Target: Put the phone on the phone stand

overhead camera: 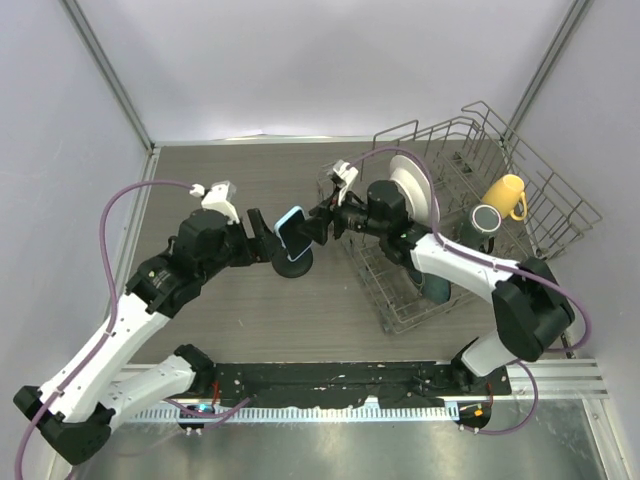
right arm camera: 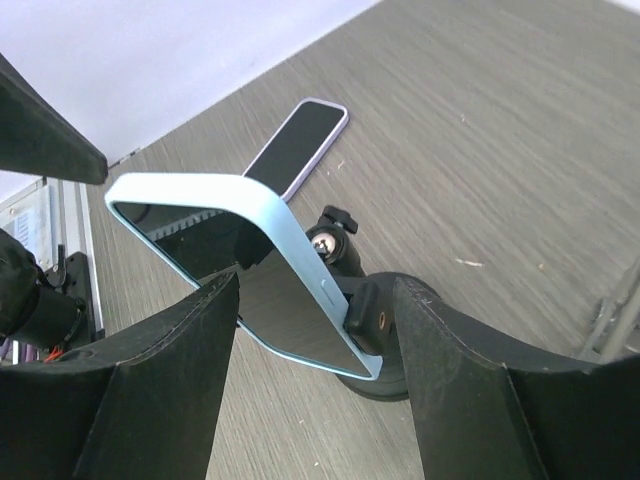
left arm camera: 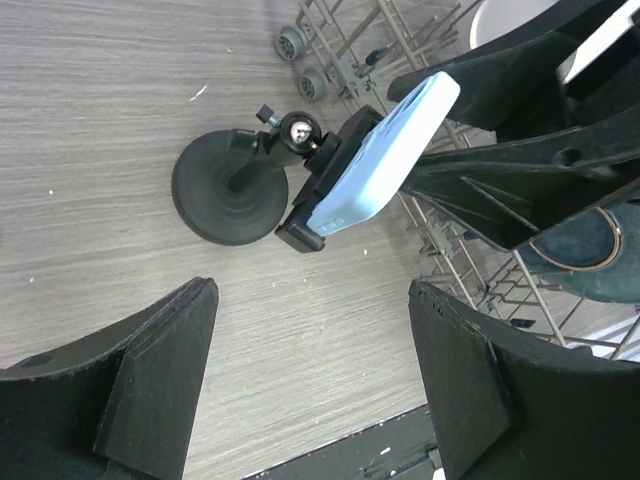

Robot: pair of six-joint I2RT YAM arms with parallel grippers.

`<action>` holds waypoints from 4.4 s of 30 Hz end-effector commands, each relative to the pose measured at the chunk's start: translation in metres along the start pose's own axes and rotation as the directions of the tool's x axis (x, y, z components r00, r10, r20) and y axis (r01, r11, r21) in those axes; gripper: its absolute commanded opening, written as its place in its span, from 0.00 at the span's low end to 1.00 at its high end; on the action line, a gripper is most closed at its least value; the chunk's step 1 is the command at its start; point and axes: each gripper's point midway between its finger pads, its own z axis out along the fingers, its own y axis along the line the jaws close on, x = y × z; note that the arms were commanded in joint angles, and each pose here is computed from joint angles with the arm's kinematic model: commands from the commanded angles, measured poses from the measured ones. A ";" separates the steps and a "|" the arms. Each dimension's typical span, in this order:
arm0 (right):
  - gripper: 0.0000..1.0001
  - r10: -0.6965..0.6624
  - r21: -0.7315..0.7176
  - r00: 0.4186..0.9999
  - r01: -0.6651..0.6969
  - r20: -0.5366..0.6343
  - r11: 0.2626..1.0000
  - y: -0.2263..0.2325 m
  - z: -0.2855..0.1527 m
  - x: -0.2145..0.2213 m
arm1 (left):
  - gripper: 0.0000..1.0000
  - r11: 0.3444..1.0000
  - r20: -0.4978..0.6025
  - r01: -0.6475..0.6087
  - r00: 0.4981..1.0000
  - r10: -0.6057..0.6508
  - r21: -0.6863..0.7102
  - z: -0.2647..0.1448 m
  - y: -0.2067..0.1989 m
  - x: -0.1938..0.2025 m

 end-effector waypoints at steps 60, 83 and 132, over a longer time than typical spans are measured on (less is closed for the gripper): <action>0.70 -0.241 0.288 0.954 0.183 0.178 0.940 -0.019 -0.078 -0.059 | 0.00 0.924 -0.086 -0.178 0.984 0.158 -0.338 -0.024 0.005 -0.112; 0.70 -0.180 0.235 0.968 0.137 0.173 0.962 -0.019 -0.061 -0.051 | 0.00 0.354 0.338 0.334 0.940 -0.053 -0.873 -0.186 0.184 -0.117; 0.70 -0.217 0.278 0.958 0.159 0.190 0.947 -0.021 -0.075 -0.056 | 1.00 0.198 0.660 0.653 0.750 -0.038 -0.731 -0.228 0.220 -0.066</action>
